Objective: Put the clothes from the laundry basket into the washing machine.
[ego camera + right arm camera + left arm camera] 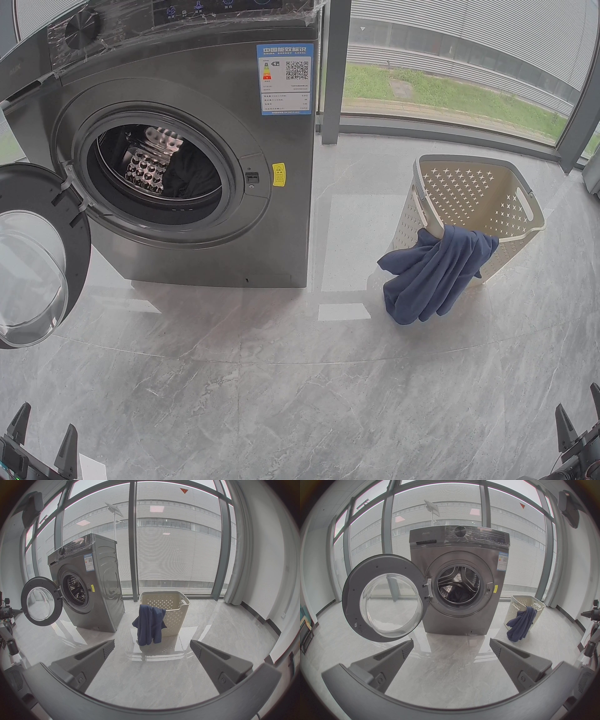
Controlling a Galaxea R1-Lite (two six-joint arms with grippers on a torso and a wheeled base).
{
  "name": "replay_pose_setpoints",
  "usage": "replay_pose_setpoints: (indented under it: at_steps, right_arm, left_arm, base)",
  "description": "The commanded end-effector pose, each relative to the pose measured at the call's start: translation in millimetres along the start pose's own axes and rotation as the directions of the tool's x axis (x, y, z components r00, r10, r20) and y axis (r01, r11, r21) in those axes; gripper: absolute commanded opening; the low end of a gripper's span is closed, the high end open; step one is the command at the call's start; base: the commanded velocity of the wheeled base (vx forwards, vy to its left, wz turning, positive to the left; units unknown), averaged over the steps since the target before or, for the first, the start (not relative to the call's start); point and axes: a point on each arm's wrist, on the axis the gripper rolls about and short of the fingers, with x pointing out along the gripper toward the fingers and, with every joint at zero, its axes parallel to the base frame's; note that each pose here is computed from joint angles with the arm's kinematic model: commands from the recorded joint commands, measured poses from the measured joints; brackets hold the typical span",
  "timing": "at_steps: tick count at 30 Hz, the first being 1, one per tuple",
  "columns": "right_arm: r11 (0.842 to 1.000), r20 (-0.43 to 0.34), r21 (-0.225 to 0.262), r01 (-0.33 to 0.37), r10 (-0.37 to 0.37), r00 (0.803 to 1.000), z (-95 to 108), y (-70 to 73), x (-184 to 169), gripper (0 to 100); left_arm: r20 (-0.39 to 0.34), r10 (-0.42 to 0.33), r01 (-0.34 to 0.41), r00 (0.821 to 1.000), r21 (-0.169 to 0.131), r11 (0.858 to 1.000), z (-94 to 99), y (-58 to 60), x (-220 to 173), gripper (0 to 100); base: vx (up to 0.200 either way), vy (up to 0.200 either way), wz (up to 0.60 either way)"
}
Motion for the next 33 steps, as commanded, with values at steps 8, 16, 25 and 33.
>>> replay_pose_setpoints:
  at_steps: [8, 16, 25, 33]
  right_arm:
    - [1.000, -0.002, 0.000, -0.001, 0.001, 1.000, -4.7, 0.0, 0.2, 100]
    - [1.000, 0.000, 0.000, -0.001, 0.001, 1.000, -4.8, 0.0, 0.0, 100]
    - [1.000, 0.000, 0.000, -0.001, 0.001, 1.000, -4.8, 0.0, 0.0, 100]
    - [1.000, 0.000, 0.000, -0.001, 0.001, 1.000, -4.8, 0.0, 0.0, 100]
  left_arm:
    - [-0.003, 0.000, 0.000, 1.000, -0.011, 1.000, -5.2, 0.1, 0.2, 100]
    - [-0.002, -0.002, 0.002, 1.000, -0.013, 1.000, -4.8, 0.1, 0.1, 100]
    - [-0.002, -0.002, 0.002, 1.000, -0.013, 1.000, -4.8, 0.1, 0.1, 100]
    - [-0.003, 0.000, 0.000, 1.000, -0.014, 1.000, -4.9, 0.1, 0.1, 100]
  base:
    - [0.000, -0.200, 0.00]
    - [0.000, -0.050, 0.00]
    - [0.000, 0.000, 0.00]
    - [0.000, -0.125, 0.00]
